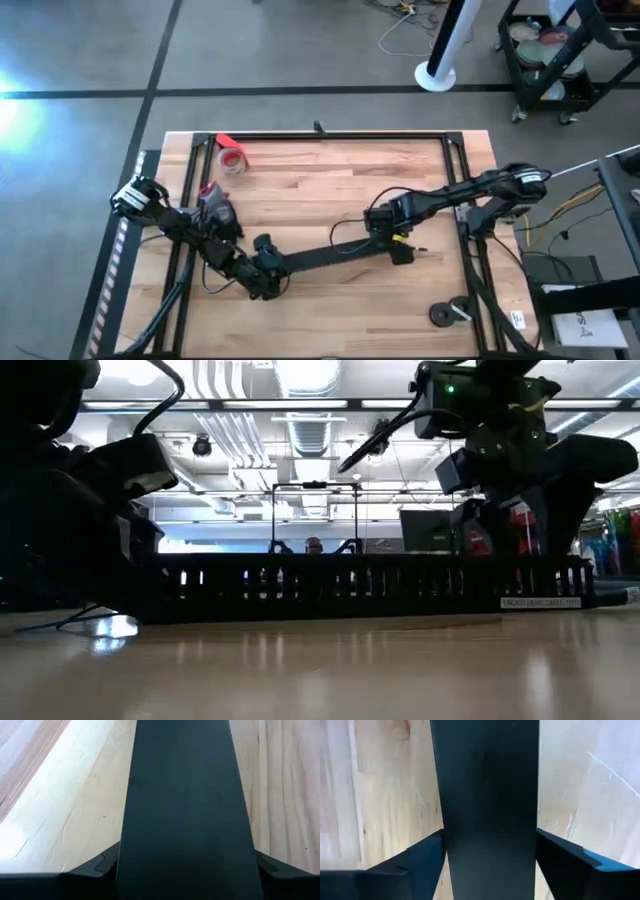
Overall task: Ziptie cables
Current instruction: Close the black cable duct
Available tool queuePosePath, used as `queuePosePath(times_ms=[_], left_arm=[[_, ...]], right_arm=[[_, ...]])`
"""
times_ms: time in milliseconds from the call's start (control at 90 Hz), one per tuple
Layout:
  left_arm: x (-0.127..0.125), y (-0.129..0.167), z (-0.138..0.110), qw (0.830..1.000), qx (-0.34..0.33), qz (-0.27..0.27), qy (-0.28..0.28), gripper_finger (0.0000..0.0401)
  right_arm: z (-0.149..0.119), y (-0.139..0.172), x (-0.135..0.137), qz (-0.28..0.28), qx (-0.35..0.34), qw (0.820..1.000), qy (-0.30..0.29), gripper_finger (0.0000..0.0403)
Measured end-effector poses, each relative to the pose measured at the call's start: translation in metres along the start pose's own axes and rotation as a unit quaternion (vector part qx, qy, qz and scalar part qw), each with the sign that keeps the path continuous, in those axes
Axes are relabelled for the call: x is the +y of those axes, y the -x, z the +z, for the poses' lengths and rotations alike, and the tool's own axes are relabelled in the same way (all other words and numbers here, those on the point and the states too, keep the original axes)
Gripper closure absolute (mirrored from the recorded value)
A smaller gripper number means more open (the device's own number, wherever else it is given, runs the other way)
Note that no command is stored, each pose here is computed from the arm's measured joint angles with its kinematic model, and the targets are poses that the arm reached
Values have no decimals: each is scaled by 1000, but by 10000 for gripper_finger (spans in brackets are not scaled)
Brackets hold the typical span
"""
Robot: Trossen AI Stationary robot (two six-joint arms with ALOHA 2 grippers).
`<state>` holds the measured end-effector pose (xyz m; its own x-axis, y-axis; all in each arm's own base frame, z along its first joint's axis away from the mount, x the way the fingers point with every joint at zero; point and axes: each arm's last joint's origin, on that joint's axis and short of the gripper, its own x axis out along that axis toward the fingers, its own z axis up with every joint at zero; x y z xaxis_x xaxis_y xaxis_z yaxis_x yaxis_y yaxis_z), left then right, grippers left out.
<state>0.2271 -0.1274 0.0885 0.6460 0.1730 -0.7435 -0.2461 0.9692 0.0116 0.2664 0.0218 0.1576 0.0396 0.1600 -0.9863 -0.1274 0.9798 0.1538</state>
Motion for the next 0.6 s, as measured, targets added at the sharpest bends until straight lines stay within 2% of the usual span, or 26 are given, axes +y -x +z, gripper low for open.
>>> queuePosePath(times_ms=[267, 600], left_arm=[[0, 0, 0, 1000, 5, -5, 2, 180], [0, 0, 0, 1000, 7, -7, 9, 183]], right_arm=[[-7, 2, 1, 1, 18, 1000, -1, 173], [-20, 2, 1, 1, 47, 999, -22, 155]])
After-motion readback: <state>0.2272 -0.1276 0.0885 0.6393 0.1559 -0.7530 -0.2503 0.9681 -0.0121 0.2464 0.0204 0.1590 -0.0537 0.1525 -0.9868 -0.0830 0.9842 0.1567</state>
